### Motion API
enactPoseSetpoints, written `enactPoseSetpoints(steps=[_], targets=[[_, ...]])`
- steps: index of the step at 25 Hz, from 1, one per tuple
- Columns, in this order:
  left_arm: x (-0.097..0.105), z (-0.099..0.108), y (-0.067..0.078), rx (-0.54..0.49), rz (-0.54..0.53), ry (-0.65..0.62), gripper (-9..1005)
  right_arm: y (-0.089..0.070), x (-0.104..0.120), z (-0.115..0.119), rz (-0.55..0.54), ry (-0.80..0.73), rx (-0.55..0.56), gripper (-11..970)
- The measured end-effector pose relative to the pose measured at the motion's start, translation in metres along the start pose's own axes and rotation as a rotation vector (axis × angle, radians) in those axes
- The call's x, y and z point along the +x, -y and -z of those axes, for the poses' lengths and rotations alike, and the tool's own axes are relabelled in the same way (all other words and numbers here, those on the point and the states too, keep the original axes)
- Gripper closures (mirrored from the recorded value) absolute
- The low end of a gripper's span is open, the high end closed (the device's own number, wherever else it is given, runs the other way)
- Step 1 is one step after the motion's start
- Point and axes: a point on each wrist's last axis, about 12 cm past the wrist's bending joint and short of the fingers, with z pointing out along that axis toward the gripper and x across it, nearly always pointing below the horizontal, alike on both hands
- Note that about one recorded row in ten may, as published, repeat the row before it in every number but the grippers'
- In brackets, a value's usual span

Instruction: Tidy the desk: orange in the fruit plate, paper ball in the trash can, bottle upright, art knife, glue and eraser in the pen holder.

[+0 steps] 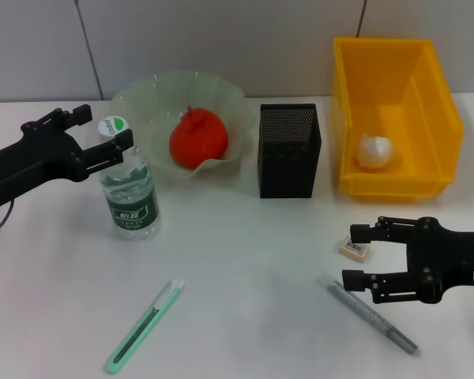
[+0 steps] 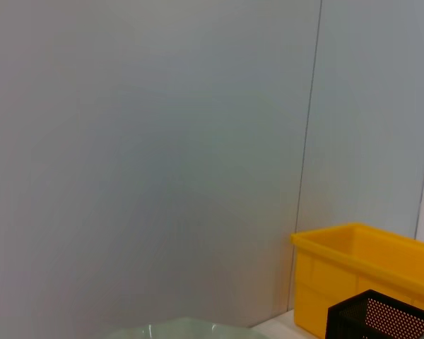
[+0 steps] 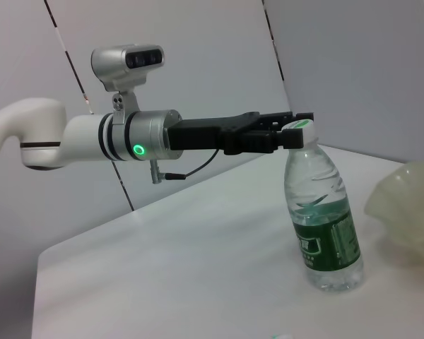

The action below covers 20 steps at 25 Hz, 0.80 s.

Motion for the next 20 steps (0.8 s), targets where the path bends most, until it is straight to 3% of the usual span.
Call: enactPoseSetpoints(steps=[6,11,12,16,17,20], targets=[[-0.009,0.021,-0.004,0.021,0.014,0.074,155,0.000,-0.001,0.002,-0.011,0.005,0.006,125],[-0.015,0.066,-0.006,0.102,0.013,0.171,141,0.002,-0.013,0.006,-0.043,-0.021,0.020,125],[-0.013,0.083,-0.002,0.156,0.011,0.178,142,0.004,-0.024,0.008,-0.064,-0.054,0.035,125],[-0.001,0.106,0.009,0.264,0.015,0.154,143,0.008,-0.042,0.008,-0.103,-0.124,0.065,125],[0.002,0.110,0.013,0.293,0.018,0.142,144,0.010,-0.060,0.004,-0.128,-0.199,0.085,125],[0.011,0.118,0.019,0.341,0.029,0.113,145,0.011,-0.074,-0.002,-0.150,-0.270,0.105,126]])
